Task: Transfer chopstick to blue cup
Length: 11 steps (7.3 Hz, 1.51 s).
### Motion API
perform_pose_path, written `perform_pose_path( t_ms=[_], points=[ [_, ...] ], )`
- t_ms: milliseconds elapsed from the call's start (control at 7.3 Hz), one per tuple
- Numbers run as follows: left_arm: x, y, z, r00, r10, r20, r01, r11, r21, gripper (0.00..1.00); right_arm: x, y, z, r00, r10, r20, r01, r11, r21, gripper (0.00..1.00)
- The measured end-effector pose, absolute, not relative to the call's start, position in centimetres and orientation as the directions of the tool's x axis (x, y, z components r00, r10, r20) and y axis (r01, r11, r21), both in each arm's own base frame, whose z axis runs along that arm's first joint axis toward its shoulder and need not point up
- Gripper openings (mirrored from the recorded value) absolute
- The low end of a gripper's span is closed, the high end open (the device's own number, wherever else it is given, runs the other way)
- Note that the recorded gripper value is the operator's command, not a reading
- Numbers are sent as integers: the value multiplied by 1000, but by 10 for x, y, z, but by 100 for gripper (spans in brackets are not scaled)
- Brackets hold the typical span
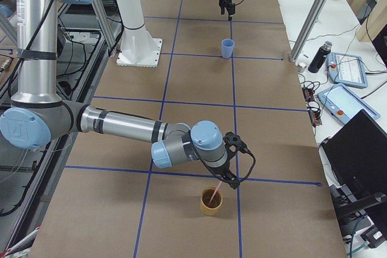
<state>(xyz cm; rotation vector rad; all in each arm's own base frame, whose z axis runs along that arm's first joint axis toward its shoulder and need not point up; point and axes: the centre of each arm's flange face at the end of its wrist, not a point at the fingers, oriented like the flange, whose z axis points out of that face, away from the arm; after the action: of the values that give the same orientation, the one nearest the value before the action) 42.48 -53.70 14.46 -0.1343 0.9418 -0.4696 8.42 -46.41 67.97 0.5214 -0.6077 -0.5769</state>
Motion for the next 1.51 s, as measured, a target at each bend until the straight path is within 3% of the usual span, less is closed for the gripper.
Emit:
perform_pose_path(
  t_ms=[685, 958, 1506],
  points=[
    [425, -537, 145, 496, -445, -746, 329, 891, -312, 99, 80, -456, 702, 646, -627, 436, 322, 741, 589, 44],
    [424, -537, 145, 496, -444, -747, 329, 891, -312, 99, 79, -456, 701, 641, -628, 441, 319, 741, 592, 35],
    [421, -533, 140, 489, -441, -752, 327, 893, -311, 99, 88, -460, 696, 653, -623, 431, 308, 738, 600, 27]
  ],
)
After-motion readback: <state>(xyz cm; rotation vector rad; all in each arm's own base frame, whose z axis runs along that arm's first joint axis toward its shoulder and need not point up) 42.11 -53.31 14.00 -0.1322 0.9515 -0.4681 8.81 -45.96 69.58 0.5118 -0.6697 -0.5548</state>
